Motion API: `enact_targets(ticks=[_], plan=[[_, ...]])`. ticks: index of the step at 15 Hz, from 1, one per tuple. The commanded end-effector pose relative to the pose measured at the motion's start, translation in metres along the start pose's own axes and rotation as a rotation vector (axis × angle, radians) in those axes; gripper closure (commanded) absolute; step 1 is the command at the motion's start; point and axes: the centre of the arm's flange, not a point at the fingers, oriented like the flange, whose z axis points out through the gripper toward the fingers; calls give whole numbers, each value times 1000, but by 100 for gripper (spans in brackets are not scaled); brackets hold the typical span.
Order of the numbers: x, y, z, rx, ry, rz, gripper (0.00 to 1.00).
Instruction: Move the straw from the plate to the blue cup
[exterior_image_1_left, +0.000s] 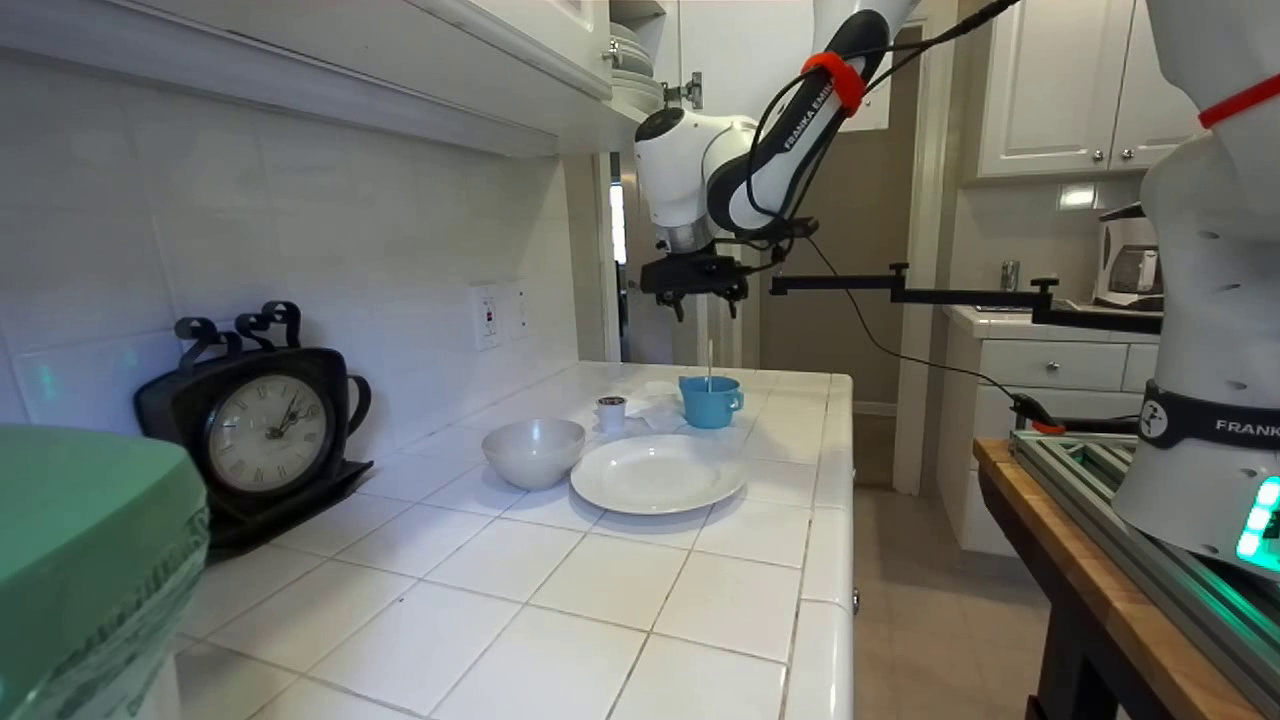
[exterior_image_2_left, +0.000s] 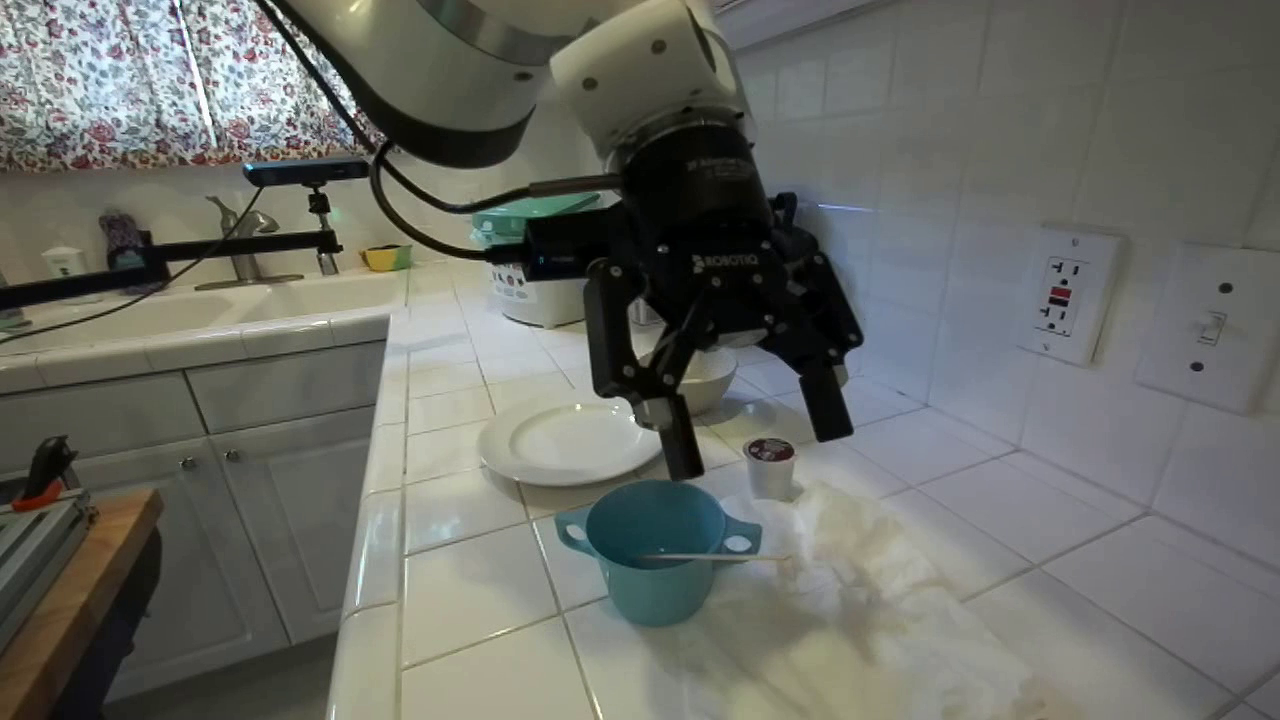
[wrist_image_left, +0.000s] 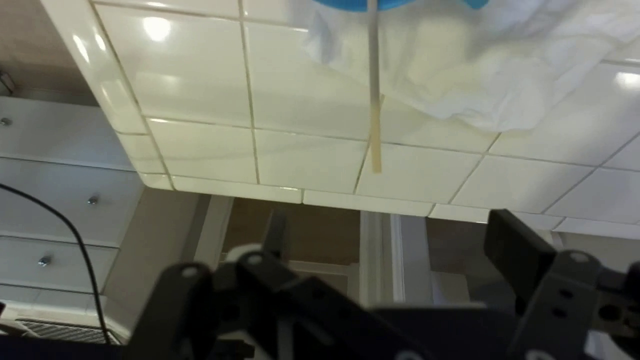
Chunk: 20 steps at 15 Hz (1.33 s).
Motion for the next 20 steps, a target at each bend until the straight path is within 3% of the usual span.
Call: enact_targets(ticks=[1, 8, 12, 20], plan=[[0, 26, -9, 36, -27, -149, 0], [9, 56, -29, 161, -148, -403, 0], [16, 72, -52, 256, -286, -484, 0], [4, 86, -96, 360, -589, -716, 0]])
